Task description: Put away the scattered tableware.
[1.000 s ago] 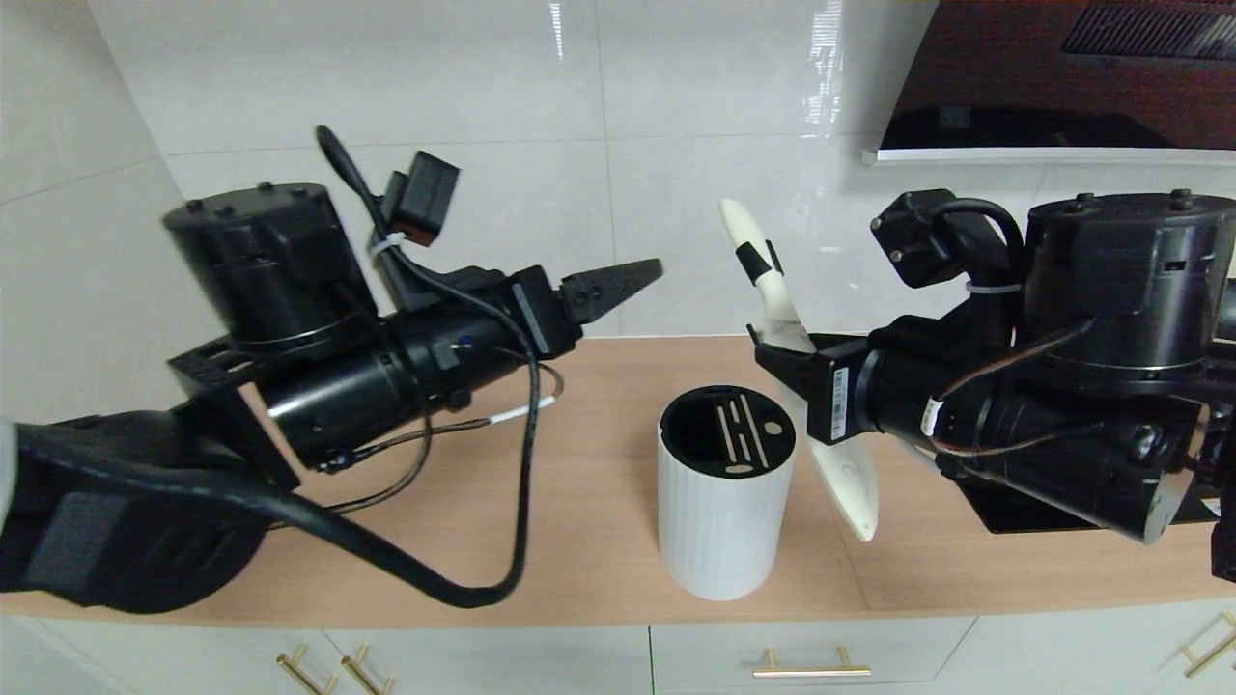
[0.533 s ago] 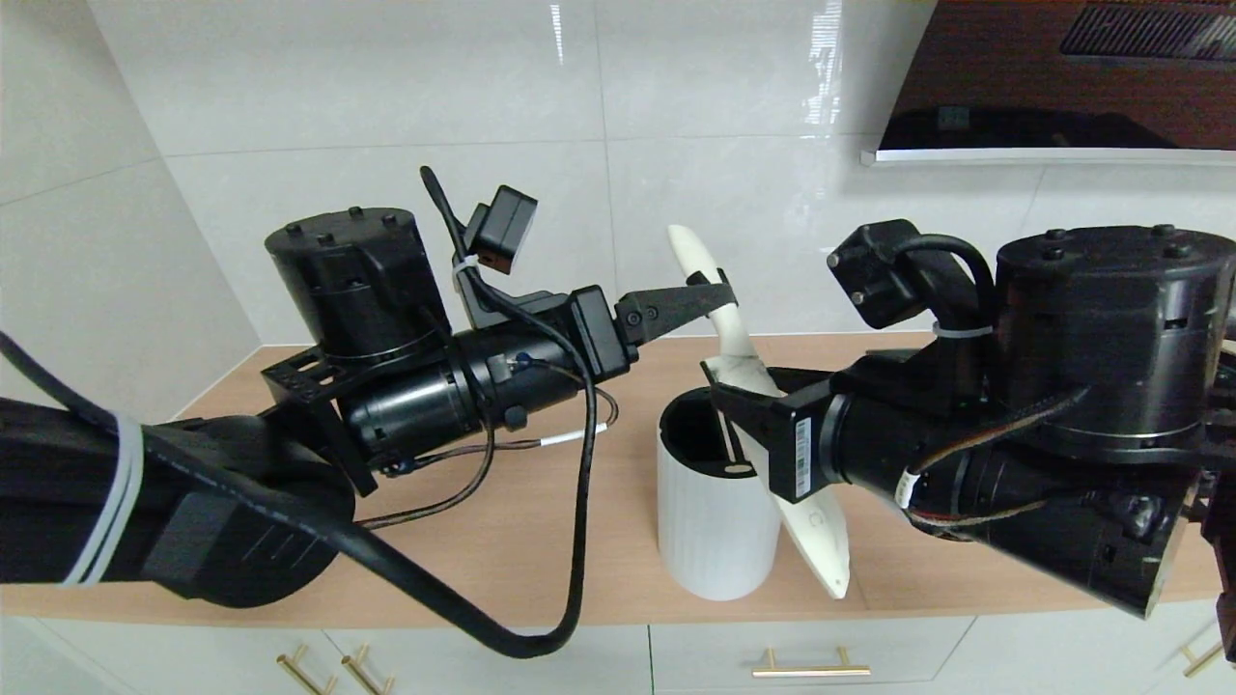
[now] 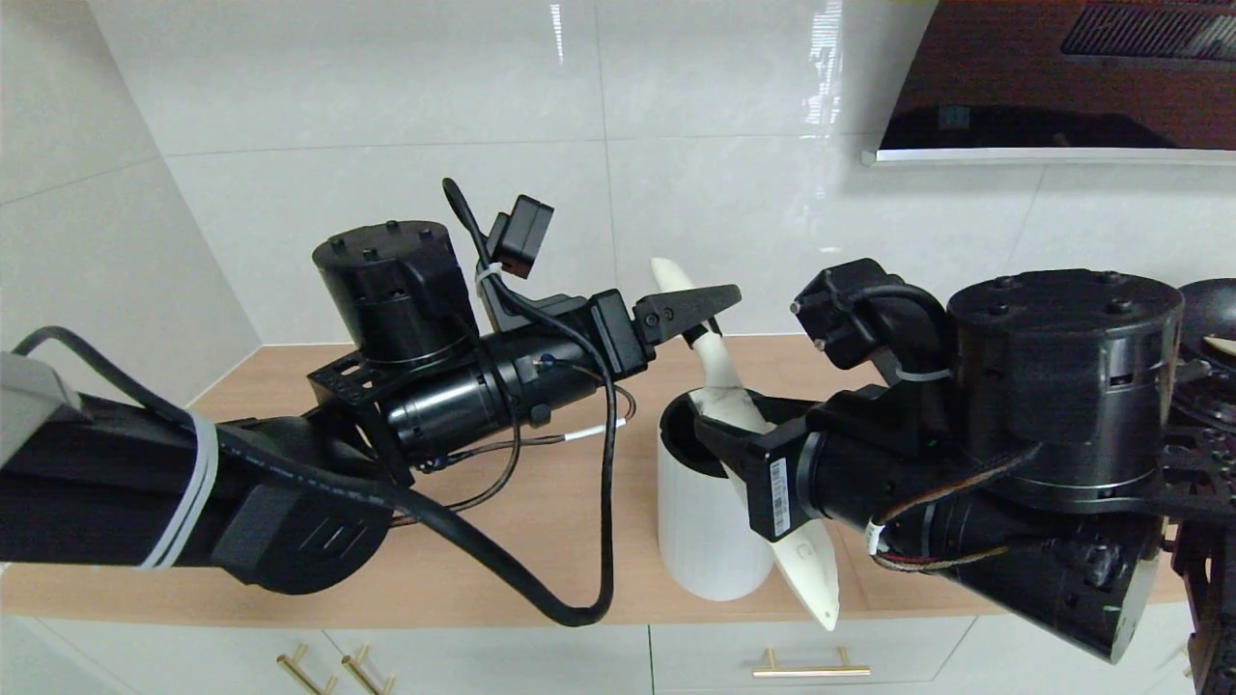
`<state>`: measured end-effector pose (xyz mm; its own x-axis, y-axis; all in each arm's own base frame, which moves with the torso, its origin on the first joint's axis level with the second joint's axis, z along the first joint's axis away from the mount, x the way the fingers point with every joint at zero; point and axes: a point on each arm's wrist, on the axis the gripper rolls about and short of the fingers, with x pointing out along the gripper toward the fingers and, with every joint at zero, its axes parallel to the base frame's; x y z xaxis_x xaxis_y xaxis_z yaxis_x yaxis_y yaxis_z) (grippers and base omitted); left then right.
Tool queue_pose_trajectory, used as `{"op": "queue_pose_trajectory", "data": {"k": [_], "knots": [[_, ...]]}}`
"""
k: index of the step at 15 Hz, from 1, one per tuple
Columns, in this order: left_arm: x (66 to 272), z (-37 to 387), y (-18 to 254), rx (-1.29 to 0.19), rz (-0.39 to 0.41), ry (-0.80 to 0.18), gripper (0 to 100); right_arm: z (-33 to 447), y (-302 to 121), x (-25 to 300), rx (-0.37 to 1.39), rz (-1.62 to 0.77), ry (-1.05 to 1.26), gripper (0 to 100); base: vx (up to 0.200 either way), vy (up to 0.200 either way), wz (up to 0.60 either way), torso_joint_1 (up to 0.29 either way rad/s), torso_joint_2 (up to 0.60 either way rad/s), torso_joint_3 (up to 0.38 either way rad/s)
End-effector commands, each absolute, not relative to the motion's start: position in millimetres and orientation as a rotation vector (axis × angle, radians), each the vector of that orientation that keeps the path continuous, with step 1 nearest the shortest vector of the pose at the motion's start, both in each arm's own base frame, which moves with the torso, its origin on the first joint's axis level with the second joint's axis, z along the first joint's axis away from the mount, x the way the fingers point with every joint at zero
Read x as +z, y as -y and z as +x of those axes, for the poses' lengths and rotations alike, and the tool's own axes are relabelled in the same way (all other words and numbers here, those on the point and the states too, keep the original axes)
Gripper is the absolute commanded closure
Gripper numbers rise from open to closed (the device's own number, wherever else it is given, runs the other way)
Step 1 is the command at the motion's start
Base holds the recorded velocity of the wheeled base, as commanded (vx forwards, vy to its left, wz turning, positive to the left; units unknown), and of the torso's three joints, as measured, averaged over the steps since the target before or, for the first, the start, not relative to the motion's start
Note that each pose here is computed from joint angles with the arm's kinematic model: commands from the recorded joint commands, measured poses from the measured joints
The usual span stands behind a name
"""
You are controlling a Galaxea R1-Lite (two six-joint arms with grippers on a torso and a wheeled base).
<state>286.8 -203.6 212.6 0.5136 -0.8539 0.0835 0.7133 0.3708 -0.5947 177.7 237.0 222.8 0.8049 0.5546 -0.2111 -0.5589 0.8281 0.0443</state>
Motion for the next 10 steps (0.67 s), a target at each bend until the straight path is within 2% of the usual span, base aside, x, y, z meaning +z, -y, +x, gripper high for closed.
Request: {"op": "queue_pose_trajectory", "data": {"k": [1,10], "knots": [[214,283,208,-1.032,-0.624,-0.25,0,178,-238,221,0.596,-0.023,-0.224,100,0.0,0.0,0.0,0.0,0.0,0.0],[207,285,225,-0.993,-0.632,-0.247,0,178,-238,221,0.596,-0.023,-0.224,100,0.0,0.0,0.0,0.0,0.0,0.0]]}}
